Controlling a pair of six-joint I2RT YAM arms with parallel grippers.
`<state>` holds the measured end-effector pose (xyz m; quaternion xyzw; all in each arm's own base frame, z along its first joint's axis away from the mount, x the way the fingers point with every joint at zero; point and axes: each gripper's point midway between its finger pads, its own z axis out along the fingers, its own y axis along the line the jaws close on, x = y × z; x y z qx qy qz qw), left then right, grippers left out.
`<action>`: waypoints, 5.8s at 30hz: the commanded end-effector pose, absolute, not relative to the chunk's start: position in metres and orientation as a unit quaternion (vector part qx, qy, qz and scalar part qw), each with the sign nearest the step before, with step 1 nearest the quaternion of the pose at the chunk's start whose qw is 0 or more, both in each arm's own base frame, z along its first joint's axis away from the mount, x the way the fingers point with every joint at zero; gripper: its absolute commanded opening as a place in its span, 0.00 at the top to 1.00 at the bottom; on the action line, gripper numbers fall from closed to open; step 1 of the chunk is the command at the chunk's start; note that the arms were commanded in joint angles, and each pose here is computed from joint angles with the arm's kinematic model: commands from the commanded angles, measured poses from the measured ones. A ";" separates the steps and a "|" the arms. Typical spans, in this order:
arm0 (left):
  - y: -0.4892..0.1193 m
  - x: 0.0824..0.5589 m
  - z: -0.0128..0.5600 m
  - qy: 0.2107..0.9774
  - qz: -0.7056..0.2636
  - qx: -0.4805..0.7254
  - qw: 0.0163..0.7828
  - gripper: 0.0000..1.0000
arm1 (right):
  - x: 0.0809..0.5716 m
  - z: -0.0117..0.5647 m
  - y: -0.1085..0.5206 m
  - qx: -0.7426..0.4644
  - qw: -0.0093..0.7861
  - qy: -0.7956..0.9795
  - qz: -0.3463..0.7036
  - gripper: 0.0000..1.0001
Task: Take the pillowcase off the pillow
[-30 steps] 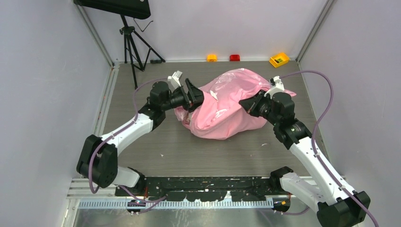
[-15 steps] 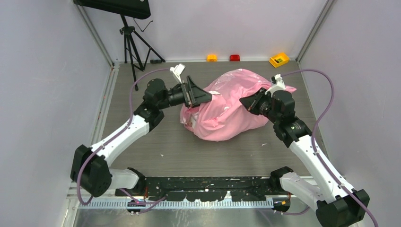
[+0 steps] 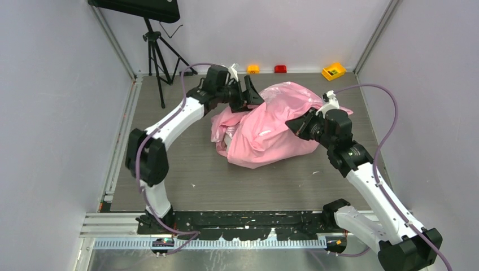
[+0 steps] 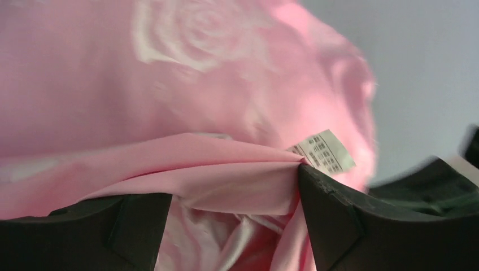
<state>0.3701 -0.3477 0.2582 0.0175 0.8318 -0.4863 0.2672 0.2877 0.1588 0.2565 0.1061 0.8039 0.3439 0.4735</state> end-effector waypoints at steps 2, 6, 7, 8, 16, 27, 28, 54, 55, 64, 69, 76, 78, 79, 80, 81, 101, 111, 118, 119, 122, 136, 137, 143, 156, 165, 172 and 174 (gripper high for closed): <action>-0.314 0.378 0.211 0.884 -0.424 0.043 0.193 0.17 | 0.284 0.300 0.151 0.093 0.530 0.768 0.348 0.96; -0.297 0.363 0.238 0.868 -0.426 0.054 0.250 0.15 | 0.283 0.289 0.137 0.125 0.536 0.770 0.323 0.96; -0.289 0.359 0.244 0.868 -0.415 0.052 0.269 0.15 | 0.284 0.289 0.135 0.132 0.540 0.767 0.322 0.96; -0.279 0.355 0.251 0.867 -0.402 0.047 0.290 0.14 | 0.285 0.288 0.134 0.138 0.542 0.764 0.322 0.96; -0.211 0.295 0.248 0.887 -0.310 0.015 0.341 0.13 | 0.292 0.299 0.136 0.133 0.553 0.756 0.324 0.95; -0.197 0.210 0.197 0.886 -0.377 -0.067 0.263 0.41 | 0.302 0.315 0.142 0.136 0.556 0.747 0.338 0.95; -0.203 0.208 0.194 0.876 -0.401 -0.088 0.251 0.41 | 0.301 0.316 0.143 0.135 0.555 0.746 0.342 0.95; -0.241 0.247 0.166 0.717 -0.600 -0.317 0.164 0.17 | 0.288 0.321 0.157 0.102 0.539 0.747 0.375 0.99; -0.242 0.247 0.169 0.716 -0.602 -0.314 0.163 0.16 | 0.289 0.320 0.157 0.102 0.538 0.748 0.375 0.99; -0.271 0.247 0.175 0.731 -0.605 -0.285 0.138 0.16 | 0.291 0.315 0.165 0.097 0.525 0.751 0.389 1.00; -0.281 0.252 0.180 0.717 -0.625 -0.277 0.139 0.50 | 0.290 0.313 0.168 0.090 0.519 0.755 0.391 0.94; -0.261 0.267 0.169 0.701 -0.624 -0.305 0.161 1.00 | 0.263 0.331 0.183 0.001 0.481 0.780 0.399 0.42; -0.261 0.268 0.169 0.702 -0.624 -0.302 0.163 1.00 | 0.254 0.332 0.188 -0.021 0.453 0.803 0.387 0.37; -0.261 0.269 0.169 0.704 -0.623 -0.301 0.163 1.00 | 0.250 0.329 0.189 -0.030 0.445 0.813 0.375 0.33; -0.262 0.269 0.171 0.704 -0.624 -0.298 0.163 1.00 | 0.248 0.326 0.190 -0.032 0.437 0.821 0.366 0.32; -0.263 0.270 0.172 0.705 -0.624 -0.295 0.163 1.00 | 0.246 0.322 0.191 -0.031 0.429 0.827 0.362 0.31; -0.271 0.274 0.189 0.716 -0.626 -0.257 0.174 1.00 | 0.225 0.264 0.247 -0.208 0.436 0.869 0.107 0.29; -0.265 0.273 0.200 0.735 -0.602 -0.236 0.205 1.00 | 0.243 0.246 0.243 -0.239 0.421 0.875 0.002 0.27; -0.260 0.272 0.203 0.753 -0.578 -0.222 0.224 1.00 | 0.239 0.241 0.235 -0.239 0.417 0.877 -0.006 0.87; -0.257 0.272 0.201 0.756 -0.572 -0.225 0.224 1.00 | 0.239 0.245 0.234 -0.232 0.425 0.875 -0.002 0.93; -0.246 0.275 0.194 0.762 -0.555 -0.242 0.228 1.00 | 0.247 0.260 0.213 -0.191 0.463 0.865 -0.033 1.00; -0.131 0.282 0.203 0.759 -0.481 -0.313 0.308 1.00 | 0.278 0.267 0.052 0.087 0.510 0.849 -0.109 1.00; -0.129 0.281 0.205 0.760 -0.477 -0.312 0.312 1.00 | 0.279 0.263 0.050 0.093 0.504 0.853 -0.098 1.00; -0.136 0.280 0.224 0.760 -0.496 -0.274 0.319 1.00 | 0.282 0.254 0.081 0.040 0.471 0.881 -0.022 0.94; -0.187 0.261 0.261 0.780 -0.524 -0.128 0.319 1.00 | 0.275 0.332 0.221 -0.159 0.461 0.823 0.290 0.22; -0.199 0.247 0.280 0.783 -0.521 -0.069 0.333 1.00 | 0.311 0.292 0.315 -0.336 0.398 0.826 0.213 0.13; -0.200 0.235 0.295 0.775 -0.528 -0.042 0.344 1.00 | 0.327 0.241 0.361 -0.422 0.347 0.813 0.203 0.12; -0.201 0.231 0.300 0.771 -0.533 -0.033 0.347 1.00 | 0.338 0.227 0.366 -0.419 0.346 0.818 0.188 0.11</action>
